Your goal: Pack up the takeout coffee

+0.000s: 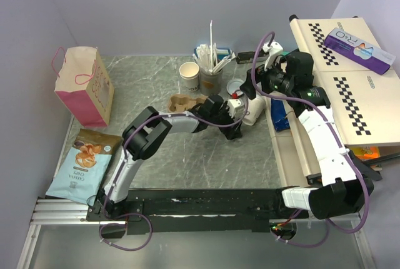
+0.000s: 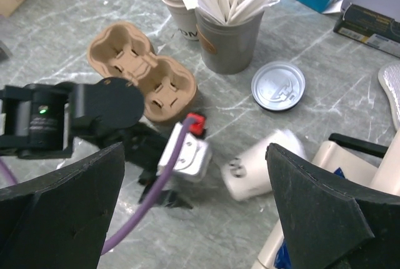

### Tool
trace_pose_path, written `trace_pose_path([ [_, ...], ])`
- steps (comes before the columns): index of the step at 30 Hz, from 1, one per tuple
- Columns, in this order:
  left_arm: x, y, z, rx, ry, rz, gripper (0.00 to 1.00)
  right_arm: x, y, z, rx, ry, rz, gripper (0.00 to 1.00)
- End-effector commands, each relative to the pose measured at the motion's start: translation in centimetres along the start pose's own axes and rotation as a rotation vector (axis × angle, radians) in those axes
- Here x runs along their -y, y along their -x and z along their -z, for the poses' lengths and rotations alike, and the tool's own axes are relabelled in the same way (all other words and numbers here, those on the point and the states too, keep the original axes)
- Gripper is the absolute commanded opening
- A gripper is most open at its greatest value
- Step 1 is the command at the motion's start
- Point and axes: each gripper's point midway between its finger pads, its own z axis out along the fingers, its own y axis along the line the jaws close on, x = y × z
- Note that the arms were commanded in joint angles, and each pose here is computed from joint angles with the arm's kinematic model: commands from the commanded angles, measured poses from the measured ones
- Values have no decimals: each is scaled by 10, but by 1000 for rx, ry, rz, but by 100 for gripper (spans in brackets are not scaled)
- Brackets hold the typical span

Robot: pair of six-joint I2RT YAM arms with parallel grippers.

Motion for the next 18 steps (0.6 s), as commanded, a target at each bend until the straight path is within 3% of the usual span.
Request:
trace_pose_path([
  [1, 12, -18, 17, -54, -3, 26, 92, 1, 13, -2, 49, 9, -4, 100],
  [6, 45, 1, 47, -36, -99, 11, 92, 20, -8, -5, -34, -112, -99, 100],
  [10, 78, 37, 93, 13, -162, -82, 92, 13, -37, -19, -159, -151, -190, 100],
  [12, 86, 30, 112, -18, -170, -101, 93, 11, -50, -25, -213, -176, -295, 100],
  [13, 90, 45, 127, 11, -143, -130, 93, 11, -65, -32, -272, -178, -346, 100],
  [18, 67, 35, 179, -40, -12, -70, 93, 11, -89, -58, -357, -219, -491, 100],
])
